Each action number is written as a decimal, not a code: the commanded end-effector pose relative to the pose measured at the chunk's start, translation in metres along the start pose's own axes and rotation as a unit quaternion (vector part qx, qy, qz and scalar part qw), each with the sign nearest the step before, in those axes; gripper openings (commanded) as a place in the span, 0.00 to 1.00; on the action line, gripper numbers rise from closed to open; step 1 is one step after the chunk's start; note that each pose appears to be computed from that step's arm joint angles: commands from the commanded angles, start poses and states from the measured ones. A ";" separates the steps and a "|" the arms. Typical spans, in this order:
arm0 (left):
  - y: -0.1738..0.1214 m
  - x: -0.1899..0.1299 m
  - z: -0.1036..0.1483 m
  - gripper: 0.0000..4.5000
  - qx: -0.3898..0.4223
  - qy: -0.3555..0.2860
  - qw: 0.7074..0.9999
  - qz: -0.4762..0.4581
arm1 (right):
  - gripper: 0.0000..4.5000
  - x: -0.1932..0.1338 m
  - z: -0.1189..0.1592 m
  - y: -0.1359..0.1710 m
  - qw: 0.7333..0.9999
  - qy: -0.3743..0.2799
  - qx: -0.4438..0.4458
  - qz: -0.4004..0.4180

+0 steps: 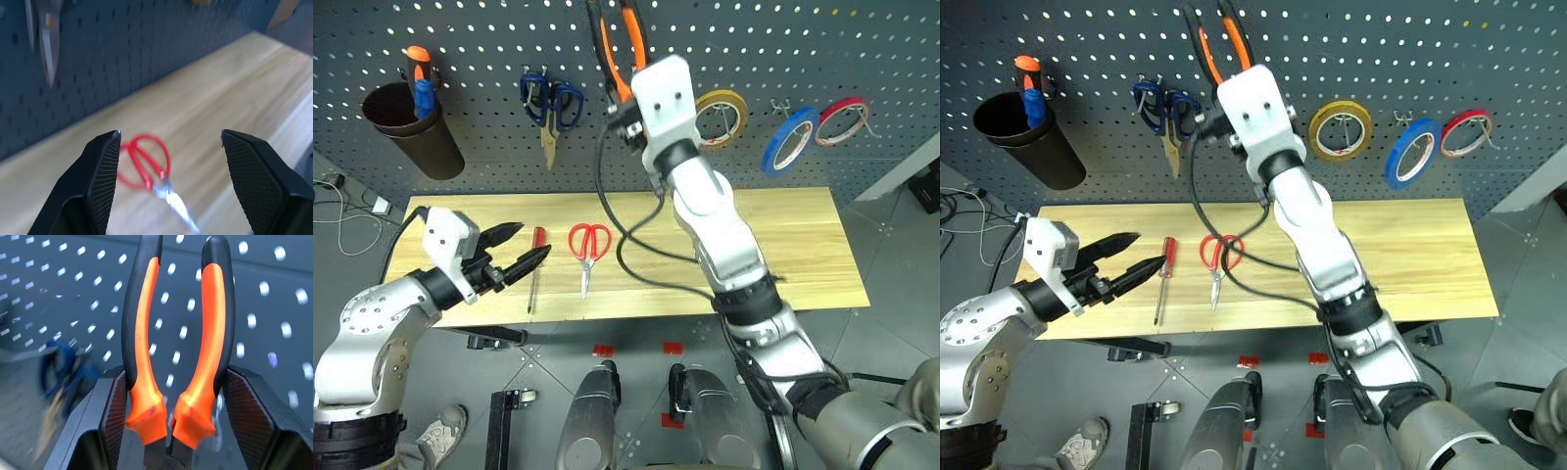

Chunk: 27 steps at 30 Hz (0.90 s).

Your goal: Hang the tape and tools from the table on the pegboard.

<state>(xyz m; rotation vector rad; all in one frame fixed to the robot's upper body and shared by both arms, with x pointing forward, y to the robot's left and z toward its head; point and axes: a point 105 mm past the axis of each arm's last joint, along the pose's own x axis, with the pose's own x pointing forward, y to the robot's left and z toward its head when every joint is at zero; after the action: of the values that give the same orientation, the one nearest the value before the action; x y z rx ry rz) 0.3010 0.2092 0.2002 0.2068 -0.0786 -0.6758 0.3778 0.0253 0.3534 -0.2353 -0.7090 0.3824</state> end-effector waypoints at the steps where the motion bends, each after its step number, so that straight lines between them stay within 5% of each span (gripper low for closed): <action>1: -0.007 0.011 0.025 0.77 -0.025 -0.050 0.998 -0.016 | 0.59 0.020 0.045 -0.007 0.995 -0.097 0.011 -0.014; 6: -0.007 0.020 0.026 0.77 -0.016 -0.047 0.998 -0.025 | 0.59 0.036 0.046 -0.016 0.993 -0.114 0.001 -0.027; 26: -0.005 0.031 -0.001 0.77 -0.013 -0.027 1.000 -0.004 | 0.59 0.020 -0.048 -0.018 0.997 0.010 0.014 -0.074; 27: -0.005 0.032 -0.007 0.77 -0.019 -0.019 1.000 0.006 | 0.66 0.017 -0.054 -0.022 0.996 0.023 0.023 -0.083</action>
<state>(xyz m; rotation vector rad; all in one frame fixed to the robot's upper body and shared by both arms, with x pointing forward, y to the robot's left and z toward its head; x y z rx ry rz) 0.3234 0.1856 0.1964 0.1470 -0.1019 -0.6979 0.4303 0.0188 0.3246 -0.2011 -0.6741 0.2794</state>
